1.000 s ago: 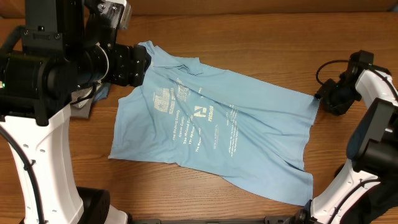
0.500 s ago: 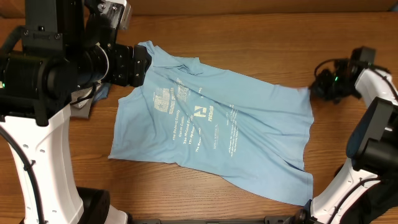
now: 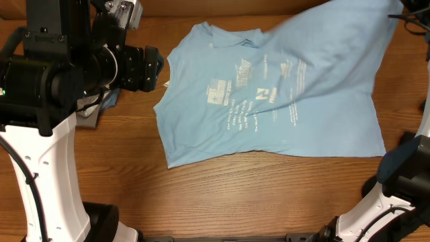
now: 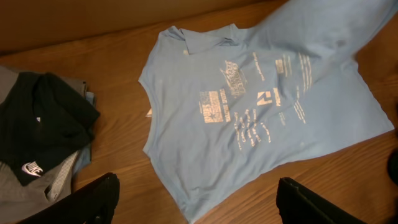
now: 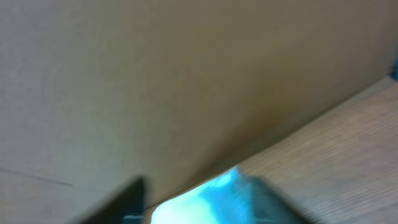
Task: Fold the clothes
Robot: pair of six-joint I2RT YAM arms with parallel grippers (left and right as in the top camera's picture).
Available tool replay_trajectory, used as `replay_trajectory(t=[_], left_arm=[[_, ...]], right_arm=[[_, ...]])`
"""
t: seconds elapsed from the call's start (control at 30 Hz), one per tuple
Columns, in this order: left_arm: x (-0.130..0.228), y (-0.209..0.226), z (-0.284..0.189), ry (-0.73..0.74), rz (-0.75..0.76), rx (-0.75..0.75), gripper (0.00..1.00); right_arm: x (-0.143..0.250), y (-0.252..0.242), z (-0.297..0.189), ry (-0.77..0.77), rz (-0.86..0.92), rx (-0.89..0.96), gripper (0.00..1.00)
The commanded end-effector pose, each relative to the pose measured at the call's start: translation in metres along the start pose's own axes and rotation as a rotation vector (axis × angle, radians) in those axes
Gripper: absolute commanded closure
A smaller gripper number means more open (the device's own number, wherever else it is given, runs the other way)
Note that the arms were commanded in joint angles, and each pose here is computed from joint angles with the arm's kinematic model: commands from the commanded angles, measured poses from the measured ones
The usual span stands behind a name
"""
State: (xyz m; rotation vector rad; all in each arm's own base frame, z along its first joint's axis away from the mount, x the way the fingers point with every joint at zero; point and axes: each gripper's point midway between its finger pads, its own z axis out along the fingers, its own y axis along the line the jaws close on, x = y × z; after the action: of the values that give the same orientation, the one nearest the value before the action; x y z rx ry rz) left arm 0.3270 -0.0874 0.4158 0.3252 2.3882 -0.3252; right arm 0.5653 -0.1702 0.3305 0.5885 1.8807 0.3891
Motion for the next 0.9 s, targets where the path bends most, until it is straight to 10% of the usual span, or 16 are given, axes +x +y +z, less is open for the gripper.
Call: replay_trajectory(t=[0.0,0.33,0.87], left_arm=[[0.001,0.007,-0.006,-0.009,0.020,-0.049,0.15],[0.028,0.024,0.023,0.142,-0.020,-0.103,0.15],[0.220,0.043,0.179,0.738,-0.216,-0.050,0.28]], right_arm=[[0.018,-0.017,0.000,0.067,0.048,0.067,0.00],[0.057,-0.011,-0.058,0.265,0.121,0.160,0.00],[0.159,-0.011,-0.118,0.700,0.186,0.273,0.00]])
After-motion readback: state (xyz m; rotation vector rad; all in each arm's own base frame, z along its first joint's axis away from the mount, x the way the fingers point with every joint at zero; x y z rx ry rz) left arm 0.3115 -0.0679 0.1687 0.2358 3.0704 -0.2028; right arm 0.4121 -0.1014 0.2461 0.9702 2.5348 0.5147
